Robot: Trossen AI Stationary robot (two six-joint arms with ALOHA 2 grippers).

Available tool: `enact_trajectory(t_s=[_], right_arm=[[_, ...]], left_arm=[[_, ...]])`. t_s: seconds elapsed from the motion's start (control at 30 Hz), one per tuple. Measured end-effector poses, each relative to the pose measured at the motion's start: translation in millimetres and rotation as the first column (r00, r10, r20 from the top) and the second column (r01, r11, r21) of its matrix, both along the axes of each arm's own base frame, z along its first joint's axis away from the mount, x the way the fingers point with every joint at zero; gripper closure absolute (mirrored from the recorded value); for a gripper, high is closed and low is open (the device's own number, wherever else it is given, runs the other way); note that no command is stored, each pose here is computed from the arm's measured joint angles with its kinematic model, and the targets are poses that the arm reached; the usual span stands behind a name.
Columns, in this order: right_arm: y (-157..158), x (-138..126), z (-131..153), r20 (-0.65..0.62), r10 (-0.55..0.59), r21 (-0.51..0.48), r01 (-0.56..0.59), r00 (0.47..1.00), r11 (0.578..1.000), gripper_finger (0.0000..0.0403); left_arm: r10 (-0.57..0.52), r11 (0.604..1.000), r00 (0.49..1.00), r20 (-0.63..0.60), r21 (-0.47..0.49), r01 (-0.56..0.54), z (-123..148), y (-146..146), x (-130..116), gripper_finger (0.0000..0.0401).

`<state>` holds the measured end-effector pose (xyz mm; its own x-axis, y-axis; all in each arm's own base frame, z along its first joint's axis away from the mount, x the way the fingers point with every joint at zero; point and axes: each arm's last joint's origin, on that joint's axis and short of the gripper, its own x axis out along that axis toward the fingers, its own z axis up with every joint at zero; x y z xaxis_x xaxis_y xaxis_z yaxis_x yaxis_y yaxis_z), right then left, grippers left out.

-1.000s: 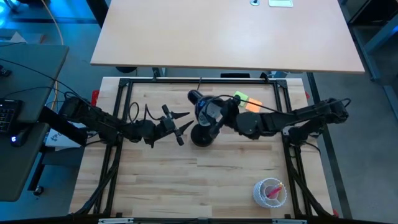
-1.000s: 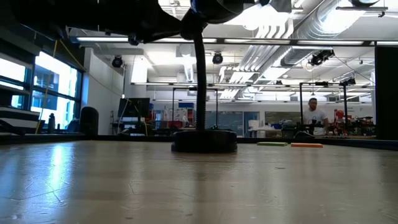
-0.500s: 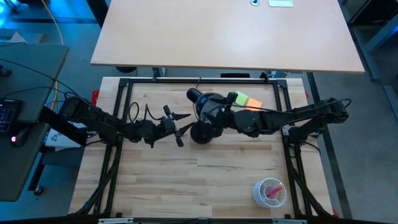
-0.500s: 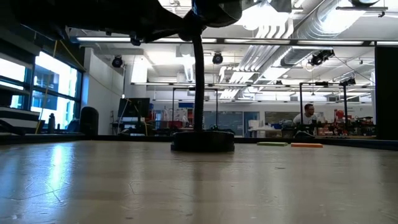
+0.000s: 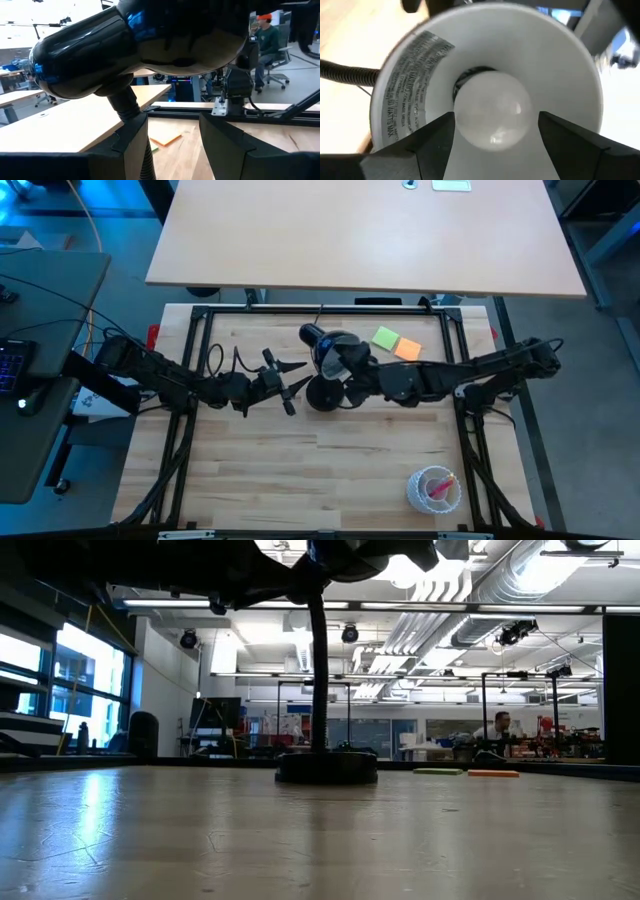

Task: Screw lightbulb
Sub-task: Remove the white lightbulb from the black lamp

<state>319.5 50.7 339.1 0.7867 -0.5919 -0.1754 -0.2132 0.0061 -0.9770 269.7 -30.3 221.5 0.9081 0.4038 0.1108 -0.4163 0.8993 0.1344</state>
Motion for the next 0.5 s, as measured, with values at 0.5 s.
enact_trajectory(t_s=[0.5], right_arm=[[27.7, -9.2, 6.3, 0.519, -0.480, 0.764, -0.131, 0.708, 0.632, 0.0119]], left_arm=[[-0.009, 1.000, 1.000, 0.009, -0.022, 0.009, -0.1, -0.4, 0.0, 0.0229]])
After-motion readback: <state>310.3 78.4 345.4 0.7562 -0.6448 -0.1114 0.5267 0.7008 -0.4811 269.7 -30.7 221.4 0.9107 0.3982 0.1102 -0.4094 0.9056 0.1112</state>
